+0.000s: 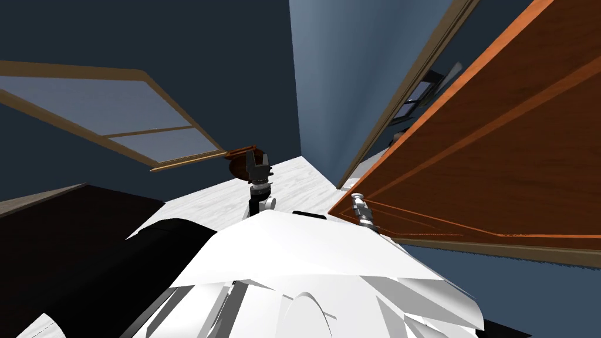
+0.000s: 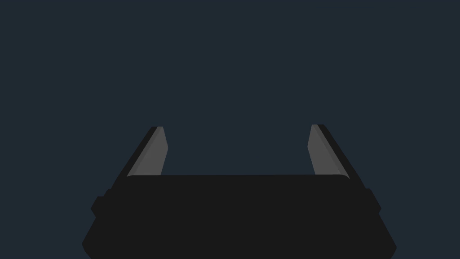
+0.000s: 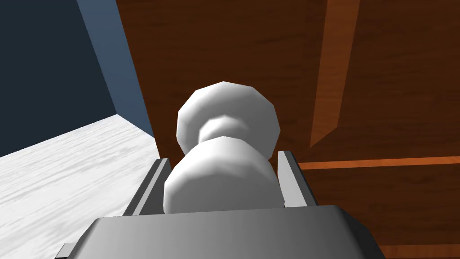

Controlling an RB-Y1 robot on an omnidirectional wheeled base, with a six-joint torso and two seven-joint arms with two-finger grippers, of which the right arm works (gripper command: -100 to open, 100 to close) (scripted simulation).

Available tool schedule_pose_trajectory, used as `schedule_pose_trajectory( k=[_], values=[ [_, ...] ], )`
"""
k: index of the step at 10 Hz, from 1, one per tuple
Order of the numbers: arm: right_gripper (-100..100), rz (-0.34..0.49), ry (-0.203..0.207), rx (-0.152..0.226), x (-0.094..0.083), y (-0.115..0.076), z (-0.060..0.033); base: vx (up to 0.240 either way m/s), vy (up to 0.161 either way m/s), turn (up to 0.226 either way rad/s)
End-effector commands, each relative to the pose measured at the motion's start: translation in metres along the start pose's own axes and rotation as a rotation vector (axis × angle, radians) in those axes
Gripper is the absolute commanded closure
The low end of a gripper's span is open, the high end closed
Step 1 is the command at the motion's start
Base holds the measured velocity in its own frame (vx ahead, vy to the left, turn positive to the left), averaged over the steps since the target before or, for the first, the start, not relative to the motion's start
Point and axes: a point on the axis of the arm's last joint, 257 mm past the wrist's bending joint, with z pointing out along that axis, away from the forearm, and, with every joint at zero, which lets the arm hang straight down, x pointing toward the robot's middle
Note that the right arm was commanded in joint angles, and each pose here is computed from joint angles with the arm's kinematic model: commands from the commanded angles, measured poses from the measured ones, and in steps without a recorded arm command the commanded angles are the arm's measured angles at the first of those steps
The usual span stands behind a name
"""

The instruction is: Pull the door open

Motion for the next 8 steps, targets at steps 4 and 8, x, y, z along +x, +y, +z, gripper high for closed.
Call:
schedule_pose_trajectory(
  k=[4, 8],
  values=[
    [100, 0.000, -0.002, 0.040, -0.001, -0.002, -0.0135, -0.148, -0.025, 0.085],
    [100, 0.000, 0.001, 0.094, 0.000, -0.003, -0.0299, -0.218, -0.038, 0.105]
  ],
)
